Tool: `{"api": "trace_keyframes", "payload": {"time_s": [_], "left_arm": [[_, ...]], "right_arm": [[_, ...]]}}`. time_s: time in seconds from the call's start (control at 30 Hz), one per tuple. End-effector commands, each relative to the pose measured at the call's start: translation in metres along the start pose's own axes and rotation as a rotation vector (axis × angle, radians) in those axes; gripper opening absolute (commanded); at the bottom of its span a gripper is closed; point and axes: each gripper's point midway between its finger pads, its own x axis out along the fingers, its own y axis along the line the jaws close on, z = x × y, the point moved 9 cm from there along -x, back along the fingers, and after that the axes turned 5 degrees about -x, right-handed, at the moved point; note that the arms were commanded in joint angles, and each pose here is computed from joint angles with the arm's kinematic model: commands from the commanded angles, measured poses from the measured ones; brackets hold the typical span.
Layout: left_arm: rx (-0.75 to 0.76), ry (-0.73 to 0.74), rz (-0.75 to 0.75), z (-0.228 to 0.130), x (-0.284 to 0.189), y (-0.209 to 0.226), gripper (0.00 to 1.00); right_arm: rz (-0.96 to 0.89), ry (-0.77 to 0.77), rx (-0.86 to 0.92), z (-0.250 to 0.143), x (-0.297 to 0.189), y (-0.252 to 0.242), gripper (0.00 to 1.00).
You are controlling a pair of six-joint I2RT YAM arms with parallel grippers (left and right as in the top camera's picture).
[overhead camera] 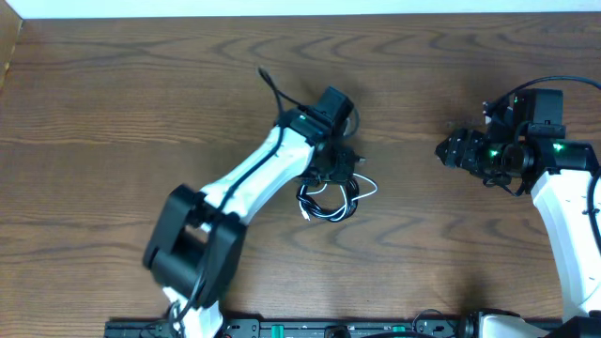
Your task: Untangle cables
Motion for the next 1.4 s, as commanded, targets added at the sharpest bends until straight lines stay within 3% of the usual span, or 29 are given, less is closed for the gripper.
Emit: {"api": "trace_keyframes", "payload": {"time_s": [0.0,0.33,0.4,0.47,0.5,0.63,0.73,0.93,1.17,1.37], "left_arm": [[-0.108,0.095,-0.042,-0.004,0.027,0.002,0.55],[-0.109,0.128,-0.019,-0.008,0.048,0.003,0.48],[-0.087,0.110,-0.034,-0.009,0.052,-0.002,0.37],[-0.063,0.086,-0.028,-0.010,0.057,-0.006,0.10],[-0.055,0.067,0.005,-0.010,0.058,-0.005,0.07],[-0.020,-0.001,0.027,0.000,0.049,-0.006,0.07],[0.102,-0.064,-0.144,0.015,0.005,-0.027,0.07],[0.158,-0.179,-0.386,0.021,-0.072,-0.043,0.07],[0.135,-0.103,-0.694,0.028,-0.111,-0.023,0.07],[0.087,-0.115,-0.804,0.041,-0.128,-0.004,0.07]], "right_arm": [[0.000,-0.011,-0.014,0.001,-0.003,0.000,0.77],[-0.001,-0.010,-0.018,0.001,-0.003,0.000,0.77],[-0.001,-0.010,-0.018,0.001,-0.003,0.000,0.77],[-0.001,-0.009,-0.018,0.001,-0.003,0.000,0.77],[-0.001,-0.009,-0.017,0.001,-0.003,0.000,0.77],[0.000,-0.010,-0.018,0.001,-0.003,0.001,0.77],[0.030,-0.024,-0.026,0.004,-0.003,0.003,0.76],[0.281,-0.071,-0.122,0.013,-0.007,0.025,0.72],[0.546,-0.131,-0.206,0.024,-0.018,0.048,0.68],[0.637,-0.108,-0.205,0.023,-0.018,0.067,0.61]]}}
